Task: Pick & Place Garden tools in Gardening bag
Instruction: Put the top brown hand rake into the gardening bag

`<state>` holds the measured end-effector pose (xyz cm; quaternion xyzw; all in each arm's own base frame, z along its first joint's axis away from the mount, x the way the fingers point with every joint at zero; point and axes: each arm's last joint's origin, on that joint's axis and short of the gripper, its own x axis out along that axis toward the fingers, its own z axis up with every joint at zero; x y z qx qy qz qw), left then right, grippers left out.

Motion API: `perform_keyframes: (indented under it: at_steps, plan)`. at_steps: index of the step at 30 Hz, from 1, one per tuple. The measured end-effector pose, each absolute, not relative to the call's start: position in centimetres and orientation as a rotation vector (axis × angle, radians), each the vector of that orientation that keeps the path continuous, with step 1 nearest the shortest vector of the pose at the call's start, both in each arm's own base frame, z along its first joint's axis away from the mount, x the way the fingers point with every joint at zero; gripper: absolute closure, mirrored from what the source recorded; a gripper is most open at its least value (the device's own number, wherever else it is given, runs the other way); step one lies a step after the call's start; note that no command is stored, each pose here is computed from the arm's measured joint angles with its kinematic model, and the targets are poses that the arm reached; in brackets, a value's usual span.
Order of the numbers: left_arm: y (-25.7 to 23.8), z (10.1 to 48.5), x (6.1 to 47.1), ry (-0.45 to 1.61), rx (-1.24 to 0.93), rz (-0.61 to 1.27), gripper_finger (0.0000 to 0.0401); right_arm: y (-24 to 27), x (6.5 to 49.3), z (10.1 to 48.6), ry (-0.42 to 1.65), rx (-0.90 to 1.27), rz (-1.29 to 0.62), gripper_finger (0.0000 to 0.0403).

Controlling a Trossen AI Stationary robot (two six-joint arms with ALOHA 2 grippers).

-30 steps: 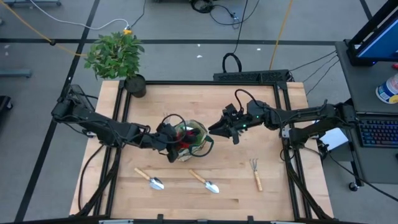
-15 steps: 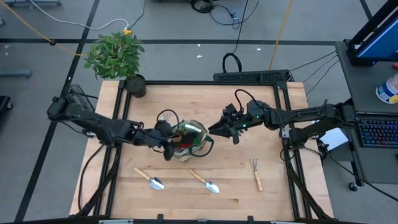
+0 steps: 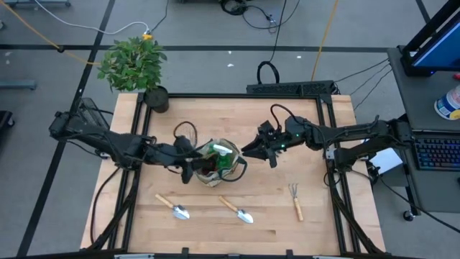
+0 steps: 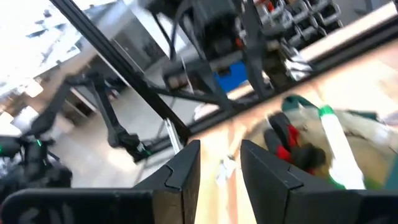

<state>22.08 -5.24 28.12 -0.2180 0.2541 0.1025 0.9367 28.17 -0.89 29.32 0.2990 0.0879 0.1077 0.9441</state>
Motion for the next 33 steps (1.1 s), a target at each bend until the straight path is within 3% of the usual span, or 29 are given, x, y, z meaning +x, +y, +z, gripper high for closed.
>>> perform_keyframes:
  at_steps: [12, 20, 26, 33]
  plan:
    - [-5.0, 28.5, 15.6, 0.673, -0.677, 0.374, 0.0187, -2.8, 25.5, 28.7, 0.369, 0.571, 0.084, 0.0298]
    - [-5.2, 27.2, 14.3, 0.811, -0.617, 0.48, 0.0187, -4.7, 23.3, 28.4, 0.467, 0.53, -0.074, 0.0298]
    - [-5.1, 27.2, 13.8, 0.802, -0.48, 0.509, 0.0187, -5.5, 22.0, 27.3, 0.606, 0.524, -0.157, 0.0298]
    - [-4.7, 25.2, 13.0, 0.808, -0.498, 0.542, 0.0187, -5.8, 21.3, 26.4, 0.701, 0.525, -0.238, 0.0298]
